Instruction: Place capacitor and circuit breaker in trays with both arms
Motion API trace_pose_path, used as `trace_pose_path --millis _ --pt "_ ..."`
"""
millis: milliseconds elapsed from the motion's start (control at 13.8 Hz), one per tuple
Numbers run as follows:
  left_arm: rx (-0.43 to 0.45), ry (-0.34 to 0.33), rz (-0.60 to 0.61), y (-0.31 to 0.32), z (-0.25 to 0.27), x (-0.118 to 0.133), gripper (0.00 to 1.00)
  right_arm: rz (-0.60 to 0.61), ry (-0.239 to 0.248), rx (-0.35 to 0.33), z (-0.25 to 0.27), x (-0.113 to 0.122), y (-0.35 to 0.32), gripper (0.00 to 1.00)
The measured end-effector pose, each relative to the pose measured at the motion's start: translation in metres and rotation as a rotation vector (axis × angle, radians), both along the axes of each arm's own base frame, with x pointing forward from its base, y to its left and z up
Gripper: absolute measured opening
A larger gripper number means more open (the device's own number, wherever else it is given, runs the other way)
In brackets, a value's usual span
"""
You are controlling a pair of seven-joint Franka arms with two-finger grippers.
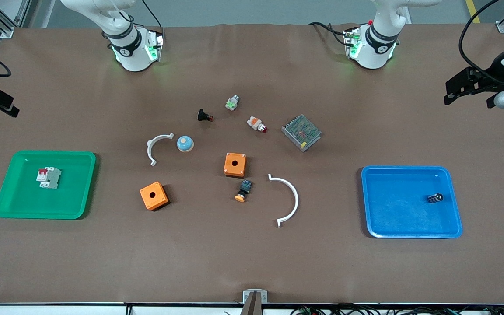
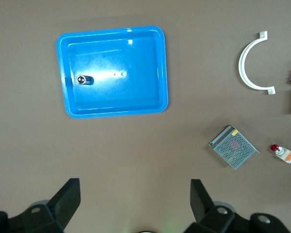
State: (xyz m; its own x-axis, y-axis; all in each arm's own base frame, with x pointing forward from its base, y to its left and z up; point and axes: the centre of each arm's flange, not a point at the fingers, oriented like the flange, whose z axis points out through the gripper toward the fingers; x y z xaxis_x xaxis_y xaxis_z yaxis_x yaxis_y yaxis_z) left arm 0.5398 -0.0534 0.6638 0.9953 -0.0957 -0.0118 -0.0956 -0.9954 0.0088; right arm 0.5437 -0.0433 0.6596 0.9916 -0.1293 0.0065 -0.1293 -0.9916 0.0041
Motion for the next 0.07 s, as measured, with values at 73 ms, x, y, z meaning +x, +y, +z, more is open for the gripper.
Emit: trace_pose_path --millis 73 --pt "0.000 -0.001 0.000 -0.0001 0.0002 0.0001 1.00 0.000 0.000 0.000 0.0000 0.0000 0.0000 1.00"
